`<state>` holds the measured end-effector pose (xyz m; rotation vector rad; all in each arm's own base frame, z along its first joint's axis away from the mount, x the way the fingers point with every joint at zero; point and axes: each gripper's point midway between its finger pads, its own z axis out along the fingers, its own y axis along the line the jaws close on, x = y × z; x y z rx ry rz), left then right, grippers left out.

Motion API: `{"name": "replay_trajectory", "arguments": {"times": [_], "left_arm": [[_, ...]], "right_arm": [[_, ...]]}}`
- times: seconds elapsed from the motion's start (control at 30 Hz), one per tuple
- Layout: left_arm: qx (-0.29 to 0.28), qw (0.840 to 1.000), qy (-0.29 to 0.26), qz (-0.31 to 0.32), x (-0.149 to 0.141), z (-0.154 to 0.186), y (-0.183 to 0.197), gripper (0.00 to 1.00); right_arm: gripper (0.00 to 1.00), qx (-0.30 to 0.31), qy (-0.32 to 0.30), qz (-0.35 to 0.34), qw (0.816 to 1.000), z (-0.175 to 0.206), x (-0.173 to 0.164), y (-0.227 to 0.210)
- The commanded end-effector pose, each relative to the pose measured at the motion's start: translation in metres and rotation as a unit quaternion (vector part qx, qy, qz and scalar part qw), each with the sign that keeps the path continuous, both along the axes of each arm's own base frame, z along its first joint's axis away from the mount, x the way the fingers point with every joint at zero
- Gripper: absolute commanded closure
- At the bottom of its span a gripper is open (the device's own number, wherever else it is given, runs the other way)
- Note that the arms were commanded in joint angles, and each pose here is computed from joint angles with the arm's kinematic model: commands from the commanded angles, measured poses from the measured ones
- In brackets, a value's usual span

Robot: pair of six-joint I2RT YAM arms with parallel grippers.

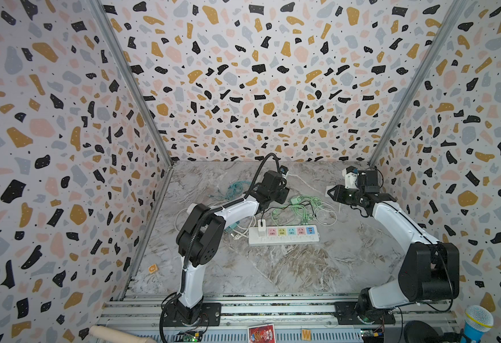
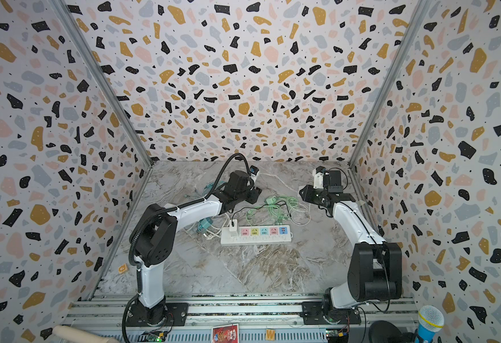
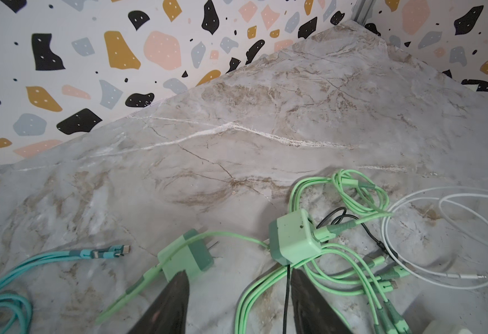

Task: Insert plugs into power strip
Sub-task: Insert the plug into the socket.

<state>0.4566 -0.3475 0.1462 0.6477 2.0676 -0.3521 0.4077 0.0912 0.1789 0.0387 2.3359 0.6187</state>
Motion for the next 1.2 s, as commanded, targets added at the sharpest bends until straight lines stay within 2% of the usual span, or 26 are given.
{"name": "replay_trajectory", "arguments": {"times": [0.0,0.13,0.3,0.43,0.63,0.77,0.87,1.17], "left_arm": [[-0.033,0.999,-0.036,-0.009,-0.006,0.039,-0.002,0.42],[-0.040,0.998,-0.043,-0.006,-0.014,0.045,0.005,0.41],[-0.047,0.998,-0.041,0.001,-0.027,0.049,0.017,0.40],[-0.049,0.998,-0.044,0.016,-0.042,0.056,0.034,0.40],[-0.044,0.995,-0.056,0.074,-0.064,0.065,0.076,0.39],[-0.031,0.992,-0.041,0.118,-0.077,0.056,0.102,0.38],[-0.041,0.989,-0.035,0.138,-0.089,0.050,0.117,0.38],[-0.061,0.977,-0.038,0.200,-0.116,0.048,0.158,0.36]], "right_arm": [[0.73,0.012,-0.036,0.043,0.998,0.017,0.001,0.016],[0.73,0.013,0.001,0.113,0.993,0.003,-0.012,0.041],[0.74,0.022,0.056,0.204,0.977,-0.024,-0.040,0.071],[0.74,0.023,0.073,0.235,0.969,-0.027,-0.058,0.085],[0.74,-0.015,0.105,0.245,0.964,-0.030,-0.078,0.114],[0.74,-0.043,0.145,0.235,0.960,-0.038,-0.098,0.133],[0.74,-0.077,0.163,0.234,0.956,-0.042,-0.112,0.150],[0.73,-0.123,0.194,0.235,0.944,-0.051,-0.135,0.192]]}}
